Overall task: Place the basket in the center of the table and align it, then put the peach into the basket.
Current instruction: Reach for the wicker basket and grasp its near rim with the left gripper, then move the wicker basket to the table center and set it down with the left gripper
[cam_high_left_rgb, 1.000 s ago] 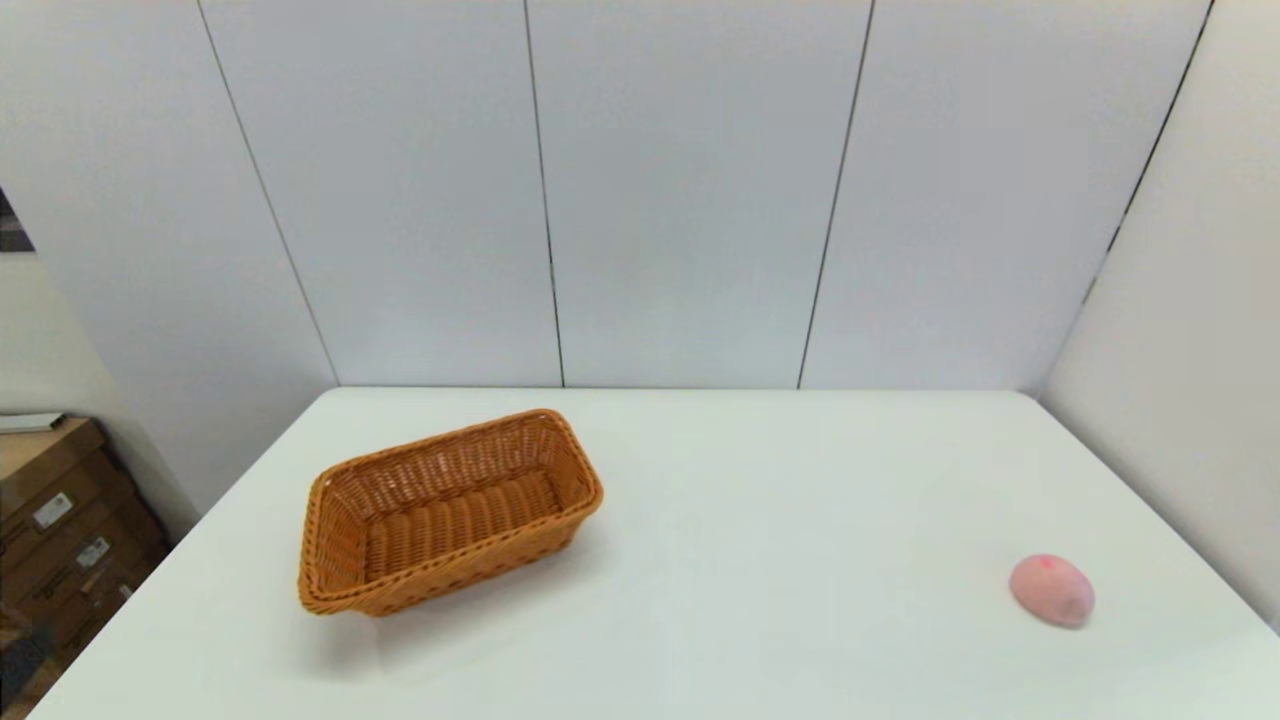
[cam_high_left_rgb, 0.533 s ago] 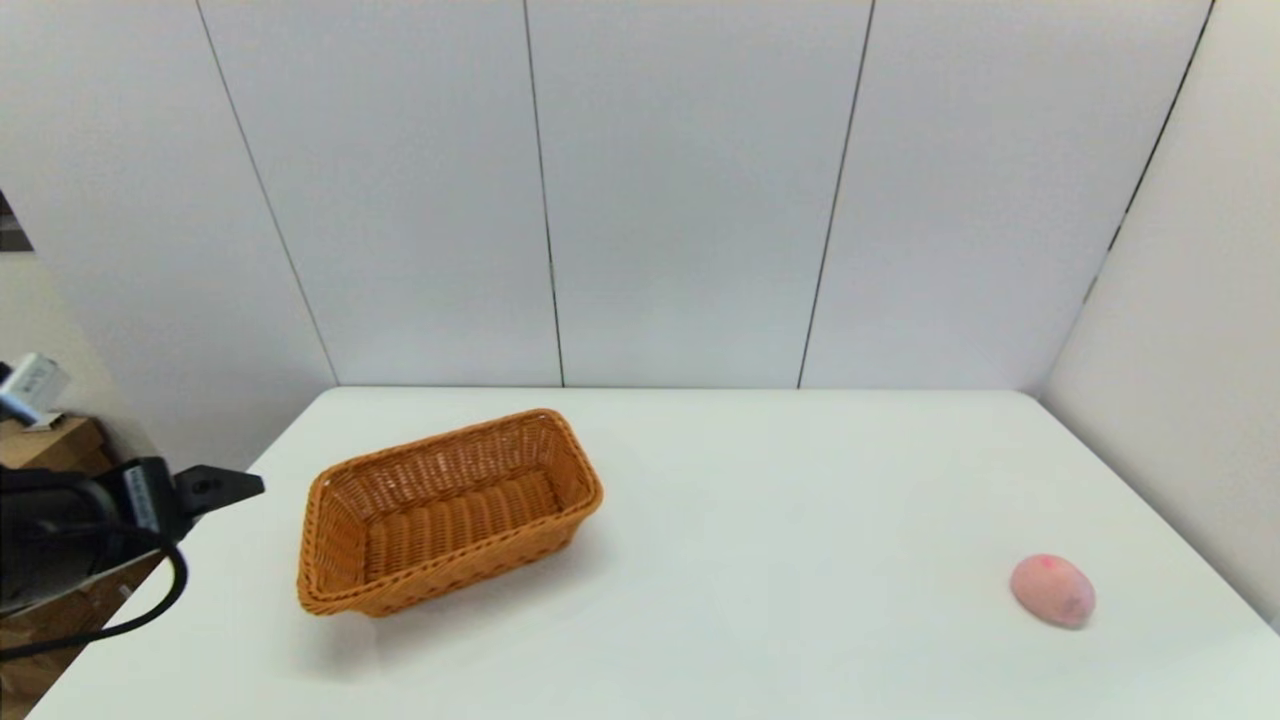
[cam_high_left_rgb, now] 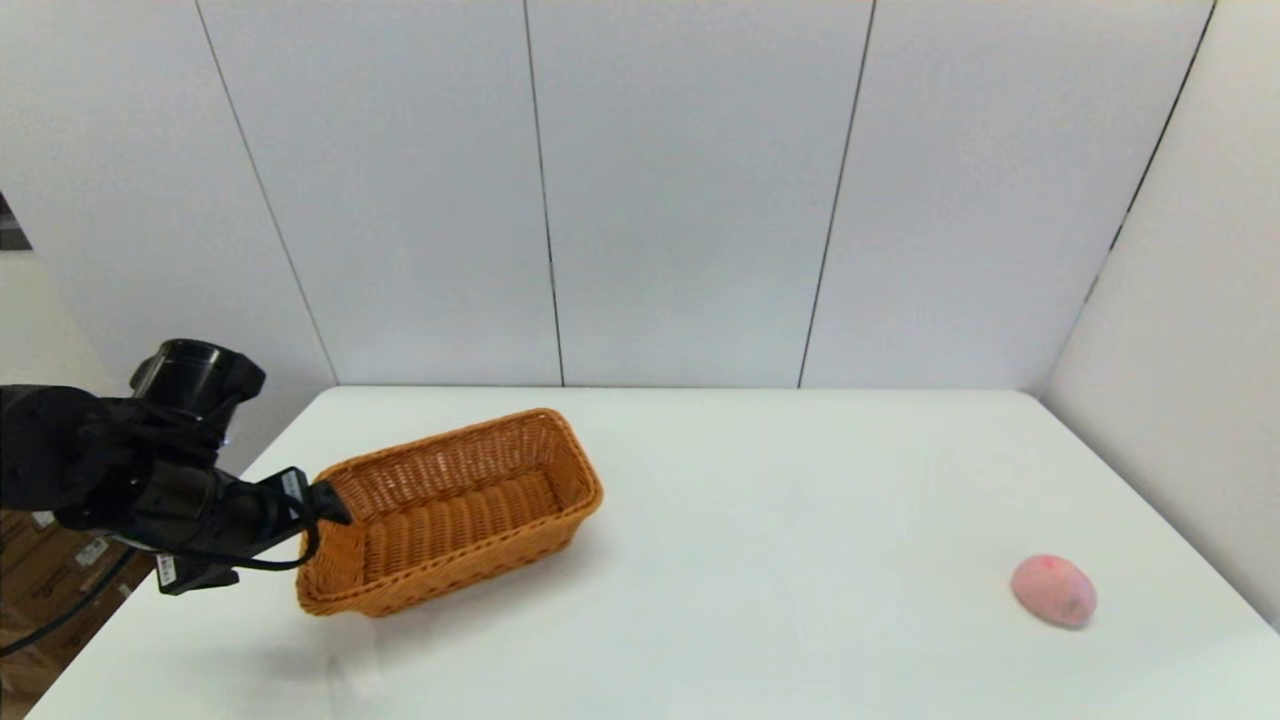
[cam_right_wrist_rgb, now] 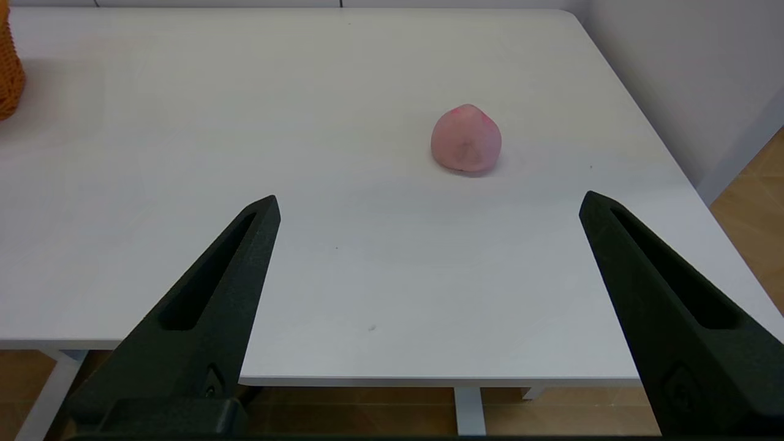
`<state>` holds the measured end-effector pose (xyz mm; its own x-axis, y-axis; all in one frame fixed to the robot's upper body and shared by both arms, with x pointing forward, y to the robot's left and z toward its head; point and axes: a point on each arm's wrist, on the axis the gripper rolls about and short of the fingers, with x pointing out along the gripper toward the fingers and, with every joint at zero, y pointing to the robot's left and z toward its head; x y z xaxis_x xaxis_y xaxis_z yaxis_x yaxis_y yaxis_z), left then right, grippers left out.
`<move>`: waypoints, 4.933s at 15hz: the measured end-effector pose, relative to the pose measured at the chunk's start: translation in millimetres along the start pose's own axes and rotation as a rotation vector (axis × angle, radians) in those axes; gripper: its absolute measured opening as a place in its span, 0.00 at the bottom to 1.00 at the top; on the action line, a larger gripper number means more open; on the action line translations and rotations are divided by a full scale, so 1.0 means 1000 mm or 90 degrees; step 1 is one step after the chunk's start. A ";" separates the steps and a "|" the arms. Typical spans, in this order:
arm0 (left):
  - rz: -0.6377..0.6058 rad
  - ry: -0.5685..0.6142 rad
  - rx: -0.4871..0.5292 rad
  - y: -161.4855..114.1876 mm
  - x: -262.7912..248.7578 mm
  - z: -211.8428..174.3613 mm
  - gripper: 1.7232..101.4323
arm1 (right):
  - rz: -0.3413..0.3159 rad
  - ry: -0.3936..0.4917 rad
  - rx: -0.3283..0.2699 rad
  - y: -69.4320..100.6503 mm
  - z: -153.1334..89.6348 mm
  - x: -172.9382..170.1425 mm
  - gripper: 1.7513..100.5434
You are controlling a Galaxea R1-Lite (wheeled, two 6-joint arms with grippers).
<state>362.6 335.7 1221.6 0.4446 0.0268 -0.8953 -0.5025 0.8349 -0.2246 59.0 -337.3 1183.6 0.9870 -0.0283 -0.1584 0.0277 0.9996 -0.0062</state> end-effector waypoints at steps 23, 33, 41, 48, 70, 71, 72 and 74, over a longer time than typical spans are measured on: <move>-0.118 0.143 -0.064 0.005 0.056 0.031 0.13 | -0.001 0.000 0.000 0.000 0.000 0.000 0.96; -0.225 0.156 0.067 -0.058 0.027 0.003 0.13 | 0.000 0.000 0.000 0.000 0.000 0.000 0.96; -0.277 0.210 0.207 -0.140 0.030 -0.051 0.13 | 0.000 0.000 0.000 0.000 0.000 0.000 0.96; -0.257 0.256 0.264 -0.163 0.054 -0.084 0.18 | 0.001 0.000 0.000 0.000 0.000 0.000 0.96; -0.173 -0.118 0.286 0.022 -0.172 -0.068 0.91 | 0.000 0.001 0.000 0.000 0.000 0.000 0.96; -0.168 -0.142 0.281 0.039 -0.179 -0.085 0.92 | -0.001 0.000 0.000 0.000 0.000 0.000 0.96; -0.161 -0.163 0.277 0.056 -0.182 -0.103 0.92 | -0.001 0.001 0.001 0.000 0.000 0.000 0.96; -0.136 -0.210 0.265 0.089 -0.181 -0.139 0.93 | -0.001 0.000 0.000 0.000 0.000 0.000 0.96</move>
<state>134.5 328.8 1310.6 0.7453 -0.0515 -0.6647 -0.0719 0.9850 -0.1569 59.0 -337.3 1183.6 0.9869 -0.0294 -0.1588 0.0288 0.9996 -0.0059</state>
